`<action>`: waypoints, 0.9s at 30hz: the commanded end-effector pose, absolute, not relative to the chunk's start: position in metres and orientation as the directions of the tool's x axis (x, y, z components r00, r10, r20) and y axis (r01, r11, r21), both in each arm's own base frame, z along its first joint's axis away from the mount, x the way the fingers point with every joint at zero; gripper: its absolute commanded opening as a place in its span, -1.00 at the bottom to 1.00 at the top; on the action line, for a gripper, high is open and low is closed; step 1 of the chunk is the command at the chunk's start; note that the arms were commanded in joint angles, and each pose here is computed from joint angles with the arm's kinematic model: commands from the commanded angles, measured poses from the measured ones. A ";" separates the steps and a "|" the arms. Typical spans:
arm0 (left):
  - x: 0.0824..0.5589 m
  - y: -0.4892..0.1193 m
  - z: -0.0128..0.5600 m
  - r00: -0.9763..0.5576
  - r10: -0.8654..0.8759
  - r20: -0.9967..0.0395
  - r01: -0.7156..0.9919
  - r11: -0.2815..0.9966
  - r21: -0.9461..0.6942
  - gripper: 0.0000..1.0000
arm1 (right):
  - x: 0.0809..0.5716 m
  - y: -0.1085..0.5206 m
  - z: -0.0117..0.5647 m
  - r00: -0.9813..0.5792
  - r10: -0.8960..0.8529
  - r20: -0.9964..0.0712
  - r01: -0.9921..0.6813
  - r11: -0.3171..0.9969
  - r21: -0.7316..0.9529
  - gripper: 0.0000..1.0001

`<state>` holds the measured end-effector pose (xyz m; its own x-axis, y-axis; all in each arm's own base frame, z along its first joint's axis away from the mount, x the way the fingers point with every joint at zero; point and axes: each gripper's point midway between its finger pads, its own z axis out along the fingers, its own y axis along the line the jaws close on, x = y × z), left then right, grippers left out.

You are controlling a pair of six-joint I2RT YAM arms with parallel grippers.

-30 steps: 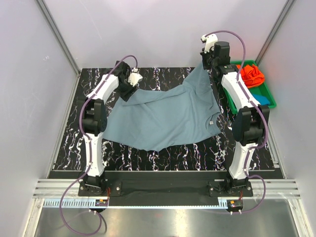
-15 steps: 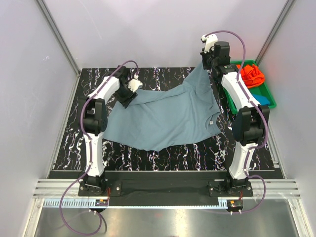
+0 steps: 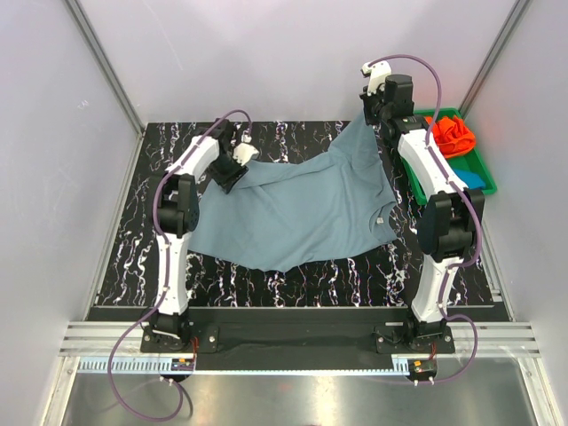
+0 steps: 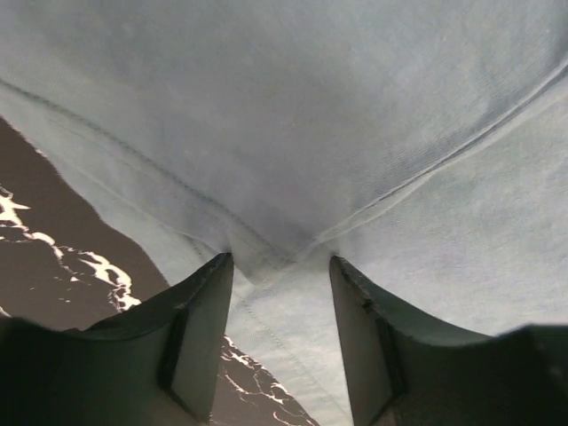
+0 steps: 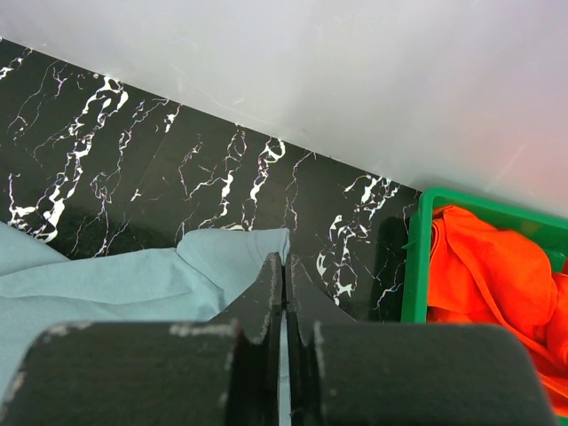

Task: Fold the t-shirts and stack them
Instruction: Flatten the tshirt out

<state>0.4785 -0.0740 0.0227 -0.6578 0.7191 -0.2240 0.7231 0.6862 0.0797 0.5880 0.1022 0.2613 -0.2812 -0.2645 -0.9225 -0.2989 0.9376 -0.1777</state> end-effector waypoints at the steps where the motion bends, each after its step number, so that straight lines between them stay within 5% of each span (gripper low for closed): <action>1: 0.488 -0.071 0.027 -0.652 0.720 -0.239 0.725 0.684 0.084 0.01 | 0.583 0.110 0.295 -0.205 -0.262 -0.943 -0.309 0.932 -0.191 -1.00; 5: 0.490 -0.068 0.025 -0.675 0.697 -0.241 0.706 0.706 0.063 -0.28 | 0.583 0.112 0.294 -0.206 -0.258 -0.944 -0.314 0.931 -0.185 -1.00; 14: 0.488 -0.063 0.026 -0.691 0.678 -0.250 0.690 0.722 0.049 -0.57 | 0.582 0.112 0.294 -0.206 -0.257 -0.944 -0.316 0.931 -0.185 -1.00; 16: 0.488 -0.063 0.028 -0.695 0.674 -0.251 0.687 0.725 0.045 -1.00 | 0.581 0.111 0.294 -0.207 -0.256 -0.944 -0.313 0.932 -0.184 -1.00; 27: 0.488 -0.064 0.094 -0.646 0.685 -0.336 0.697 0.709 0.105 -0.95 | 0.563 0.106 0.311 -0.183 -0.265 -0.947 -0.305 0.931 -0.202 -1.00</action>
<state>0.4799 -0.0637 0.0286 -0.6900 0.6861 -0.2305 0.6968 0.7158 0.0448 0.5769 0.1002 0.2553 -0.2999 -0.2688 -0.9153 -0.3029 0.9367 -0.1758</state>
